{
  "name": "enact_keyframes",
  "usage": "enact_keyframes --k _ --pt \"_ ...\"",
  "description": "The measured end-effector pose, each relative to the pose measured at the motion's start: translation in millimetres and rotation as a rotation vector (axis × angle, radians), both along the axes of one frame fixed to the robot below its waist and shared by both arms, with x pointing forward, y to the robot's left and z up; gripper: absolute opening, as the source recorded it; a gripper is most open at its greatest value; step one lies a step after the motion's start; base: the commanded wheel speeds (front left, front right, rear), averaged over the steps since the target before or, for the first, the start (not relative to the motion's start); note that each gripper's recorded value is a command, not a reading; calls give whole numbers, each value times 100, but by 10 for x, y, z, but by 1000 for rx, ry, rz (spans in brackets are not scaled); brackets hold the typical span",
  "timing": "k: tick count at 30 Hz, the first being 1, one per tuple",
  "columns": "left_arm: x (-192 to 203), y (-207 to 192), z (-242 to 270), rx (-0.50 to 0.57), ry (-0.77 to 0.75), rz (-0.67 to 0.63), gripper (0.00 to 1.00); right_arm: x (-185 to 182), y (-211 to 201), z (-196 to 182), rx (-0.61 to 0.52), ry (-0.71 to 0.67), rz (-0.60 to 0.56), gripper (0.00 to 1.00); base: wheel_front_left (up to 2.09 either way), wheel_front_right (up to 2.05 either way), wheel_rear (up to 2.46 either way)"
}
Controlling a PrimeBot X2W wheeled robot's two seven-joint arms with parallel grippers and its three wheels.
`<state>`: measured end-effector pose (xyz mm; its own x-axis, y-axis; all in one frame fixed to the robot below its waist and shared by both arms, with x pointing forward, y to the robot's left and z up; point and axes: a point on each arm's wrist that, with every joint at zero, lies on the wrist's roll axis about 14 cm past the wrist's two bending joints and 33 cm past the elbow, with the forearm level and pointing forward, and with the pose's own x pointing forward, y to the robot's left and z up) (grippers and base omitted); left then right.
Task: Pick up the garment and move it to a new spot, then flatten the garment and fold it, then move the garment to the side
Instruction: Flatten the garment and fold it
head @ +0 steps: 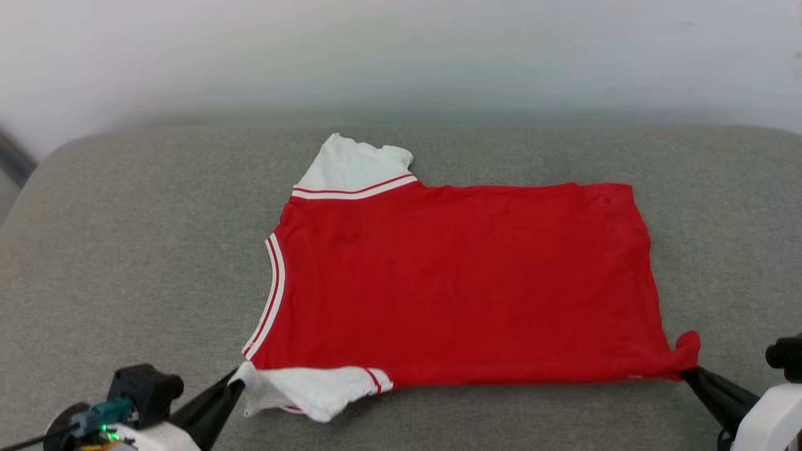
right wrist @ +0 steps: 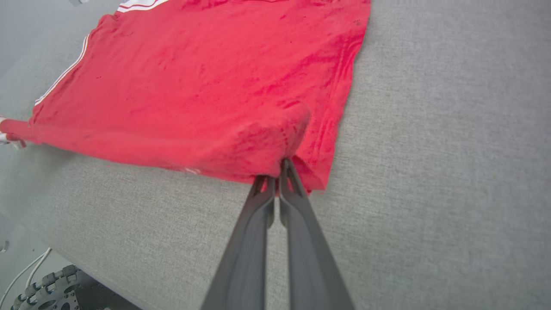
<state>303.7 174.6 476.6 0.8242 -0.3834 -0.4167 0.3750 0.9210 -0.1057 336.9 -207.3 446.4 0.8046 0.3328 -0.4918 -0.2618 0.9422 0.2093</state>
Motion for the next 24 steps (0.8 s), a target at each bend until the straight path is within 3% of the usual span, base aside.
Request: enact_keyframes --k 9,16,24 --pt "829 -51 227 31 -105 -54 0 418 10 -1 -34 68 11 0 0 0 0" --pt "1247 -27 -111 73 -33 -87 0 636 30 -292 -106 176 42 0 0 0 0" --pt "1417 -57 -538 136 48 -134 0 778 27 -510 -152 235 49 0 0 0 0"
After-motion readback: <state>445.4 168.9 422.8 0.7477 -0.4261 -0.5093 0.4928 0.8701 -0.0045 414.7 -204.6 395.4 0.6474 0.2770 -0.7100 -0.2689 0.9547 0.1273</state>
